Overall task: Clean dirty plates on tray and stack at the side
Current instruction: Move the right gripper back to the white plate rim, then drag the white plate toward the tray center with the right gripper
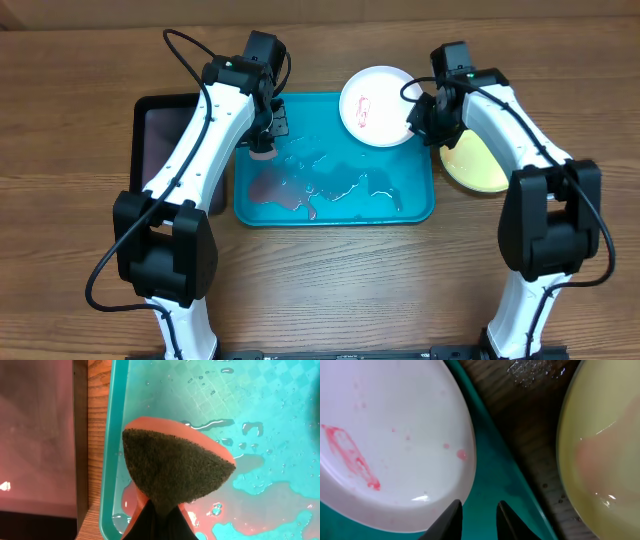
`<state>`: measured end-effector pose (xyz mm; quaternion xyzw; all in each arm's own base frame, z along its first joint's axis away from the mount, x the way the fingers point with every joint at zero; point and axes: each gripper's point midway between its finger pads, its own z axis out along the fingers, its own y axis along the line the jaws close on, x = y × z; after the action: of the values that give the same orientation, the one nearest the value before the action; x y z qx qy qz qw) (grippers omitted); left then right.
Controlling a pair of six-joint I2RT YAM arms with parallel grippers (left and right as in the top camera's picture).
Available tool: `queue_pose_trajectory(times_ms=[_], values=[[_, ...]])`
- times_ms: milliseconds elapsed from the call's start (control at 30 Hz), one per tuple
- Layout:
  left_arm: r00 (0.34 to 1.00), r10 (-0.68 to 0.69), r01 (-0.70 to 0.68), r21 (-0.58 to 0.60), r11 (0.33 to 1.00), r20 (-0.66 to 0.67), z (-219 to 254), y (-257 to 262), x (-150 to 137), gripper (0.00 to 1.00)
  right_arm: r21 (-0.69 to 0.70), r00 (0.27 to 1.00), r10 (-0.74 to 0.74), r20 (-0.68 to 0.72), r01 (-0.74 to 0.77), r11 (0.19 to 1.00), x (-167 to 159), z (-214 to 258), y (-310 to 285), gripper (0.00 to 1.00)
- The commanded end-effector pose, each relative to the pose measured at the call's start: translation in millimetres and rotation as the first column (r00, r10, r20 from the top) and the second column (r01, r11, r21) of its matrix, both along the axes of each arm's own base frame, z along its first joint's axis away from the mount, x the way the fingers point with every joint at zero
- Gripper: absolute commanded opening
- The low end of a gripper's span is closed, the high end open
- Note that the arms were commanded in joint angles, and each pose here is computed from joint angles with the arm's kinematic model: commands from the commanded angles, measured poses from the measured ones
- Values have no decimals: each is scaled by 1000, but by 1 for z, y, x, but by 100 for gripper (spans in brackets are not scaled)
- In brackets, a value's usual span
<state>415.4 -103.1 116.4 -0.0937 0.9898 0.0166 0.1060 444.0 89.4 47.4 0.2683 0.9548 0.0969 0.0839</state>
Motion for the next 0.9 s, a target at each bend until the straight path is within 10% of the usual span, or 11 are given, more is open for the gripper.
queue_pose_trajectory(times_ms=[0,867], values=[[1000,1,-1,5,1000,1,-1,0,2,4,-25,1000,1,-12,-2,1000,0,-13,1,24],[1000,-1,1,4,1000,5,-1,-1,2,4,-77,989,138,-50,-142,987,-8,-41,26,20]])
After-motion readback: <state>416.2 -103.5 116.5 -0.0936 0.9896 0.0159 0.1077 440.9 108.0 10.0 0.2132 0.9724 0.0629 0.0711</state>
